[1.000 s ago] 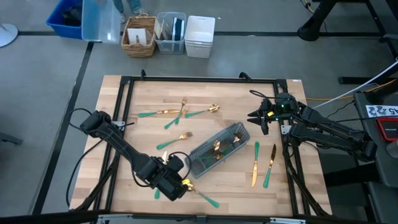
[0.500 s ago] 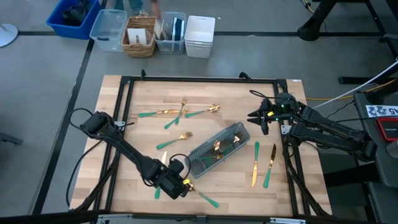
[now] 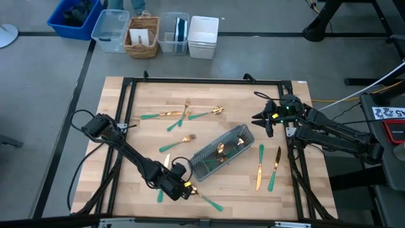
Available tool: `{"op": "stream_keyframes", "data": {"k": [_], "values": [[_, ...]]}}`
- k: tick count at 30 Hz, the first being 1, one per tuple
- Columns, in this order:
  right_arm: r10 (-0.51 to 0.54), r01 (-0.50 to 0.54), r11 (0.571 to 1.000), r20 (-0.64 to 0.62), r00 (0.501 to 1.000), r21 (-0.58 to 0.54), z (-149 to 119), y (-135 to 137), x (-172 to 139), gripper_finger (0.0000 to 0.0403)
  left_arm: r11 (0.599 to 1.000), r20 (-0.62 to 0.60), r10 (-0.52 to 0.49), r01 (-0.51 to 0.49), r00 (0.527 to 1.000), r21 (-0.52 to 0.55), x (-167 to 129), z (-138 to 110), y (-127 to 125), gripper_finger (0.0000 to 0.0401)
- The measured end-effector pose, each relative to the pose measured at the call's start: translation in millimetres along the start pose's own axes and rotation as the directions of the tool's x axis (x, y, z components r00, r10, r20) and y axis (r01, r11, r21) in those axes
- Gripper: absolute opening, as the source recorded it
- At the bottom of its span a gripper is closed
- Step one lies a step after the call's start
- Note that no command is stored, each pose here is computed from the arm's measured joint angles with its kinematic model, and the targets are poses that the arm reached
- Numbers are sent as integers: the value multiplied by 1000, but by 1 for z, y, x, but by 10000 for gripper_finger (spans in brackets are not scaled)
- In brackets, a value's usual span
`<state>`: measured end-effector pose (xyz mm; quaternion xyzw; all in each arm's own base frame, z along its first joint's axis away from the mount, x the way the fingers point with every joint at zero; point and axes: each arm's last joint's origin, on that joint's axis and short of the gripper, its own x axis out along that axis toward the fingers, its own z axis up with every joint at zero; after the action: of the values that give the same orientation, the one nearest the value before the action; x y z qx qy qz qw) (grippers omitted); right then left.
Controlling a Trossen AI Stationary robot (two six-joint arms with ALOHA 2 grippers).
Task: Sort silverware
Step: Put the gold spoon into the gray silverware organizer
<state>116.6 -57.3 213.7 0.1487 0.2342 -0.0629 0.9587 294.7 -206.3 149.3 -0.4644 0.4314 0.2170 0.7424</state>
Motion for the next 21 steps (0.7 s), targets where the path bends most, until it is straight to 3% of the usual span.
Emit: {"op": "stream_keyframes", "data": {"k": [5, 15, 21], "values": [[-1, 1, 1000, 0, 1000, 0, 0, 0, 0, 136, 1000, 1, 13, -13, 1000, -24, 3, 0, 7, 109], [0, 0, 1000, 0, 1000, 0, 0, 0, 0, 136, 998, -1, -52, 52, 999, -40, 9, -2, 12, 108], [0, 0, 1000, 0, 1000, 0, 0, 0, 0, 136, 999, 1, -44, 44, 999, 5, 12, -2, 13, 55]]}}
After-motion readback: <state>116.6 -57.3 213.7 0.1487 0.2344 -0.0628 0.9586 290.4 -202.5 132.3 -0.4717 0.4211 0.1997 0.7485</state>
